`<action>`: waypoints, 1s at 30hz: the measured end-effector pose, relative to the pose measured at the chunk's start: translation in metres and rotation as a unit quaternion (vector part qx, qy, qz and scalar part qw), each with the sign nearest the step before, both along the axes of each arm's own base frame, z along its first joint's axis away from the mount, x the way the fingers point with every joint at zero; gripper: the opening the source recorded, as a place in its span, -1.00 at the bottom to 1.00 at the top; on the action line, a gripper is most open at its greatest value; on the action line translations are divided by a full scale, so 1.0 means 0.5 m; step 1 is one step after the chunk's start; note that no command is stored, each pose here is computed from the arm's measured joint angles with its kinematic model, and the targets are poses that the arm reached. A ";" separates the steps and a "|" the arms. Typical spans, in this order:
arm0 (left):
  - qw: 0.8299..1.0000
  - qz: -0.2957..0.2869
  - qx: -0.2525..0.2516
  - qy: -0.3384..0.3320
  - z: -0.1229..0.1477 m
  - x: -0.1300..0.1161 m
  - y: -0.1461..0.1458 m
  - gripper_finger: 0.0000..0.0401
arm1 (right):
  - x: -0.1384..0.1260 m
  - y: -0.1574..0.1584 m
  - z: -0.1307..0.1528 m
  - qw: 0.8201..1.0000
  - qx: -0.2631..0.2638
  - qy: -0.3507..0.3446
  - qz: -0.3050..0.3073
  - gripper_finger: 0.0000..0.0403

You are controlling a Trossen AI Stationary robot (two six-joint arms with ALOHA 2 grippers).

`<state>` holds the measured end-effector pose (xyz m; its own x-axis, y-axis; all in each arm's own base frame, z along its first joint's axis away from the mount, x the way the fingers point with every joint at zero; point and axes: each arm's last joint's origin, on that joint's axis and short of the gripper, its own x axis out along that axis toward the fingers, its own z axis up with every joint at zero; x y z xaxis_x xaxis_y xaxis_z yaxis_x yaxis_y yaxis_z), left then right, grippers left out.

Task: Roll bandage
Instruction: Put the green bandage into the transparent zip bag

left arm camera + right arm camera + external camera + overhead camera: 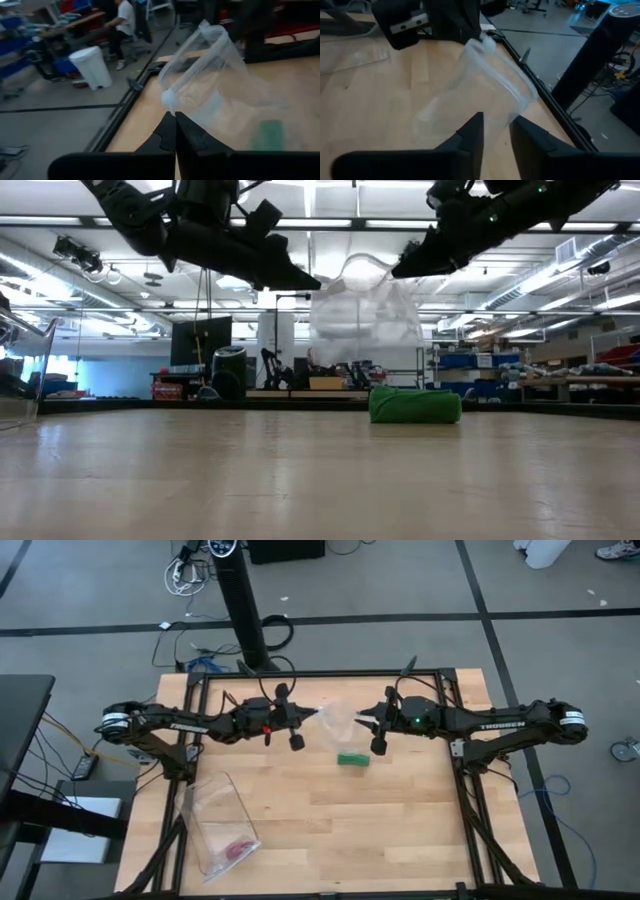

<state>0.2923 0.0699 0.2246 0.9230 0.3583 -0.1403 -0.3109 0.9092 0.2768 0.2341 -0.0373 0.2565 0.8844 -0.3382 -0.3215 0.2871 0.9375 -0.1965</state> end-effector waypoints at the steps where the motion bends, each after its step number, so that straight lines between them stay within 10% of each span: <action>1: 1.000 0.007 0.005 -0.004 -0.001 -0.002 0.001 -1.00 | -0.001 0.000 0.000 1.000 -0.001 0.001 -0.002 -0.47; 22: 0.994 0.086 0.074 0.005 0.003 -0.008 0.009 -1.00 | -0.023 0.004 0.022 0.999 -0.010 -0.016 -0.031 0.19; 30: 0.987 0.106 0.103 0.070 -0.014 -0.012 0.011 -1.00 | -0.019 0.038 -0.052 0.992 0.106 0.057 0.020 0.19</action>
<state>0.2863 0.0756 0.2177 0.8012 0.5754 -0.1644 -0.4339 0.7478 0.5025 0.2246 -0.0185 0.2303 0.8496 -0.2167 -0.4809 0.2350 0.9717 -0.0226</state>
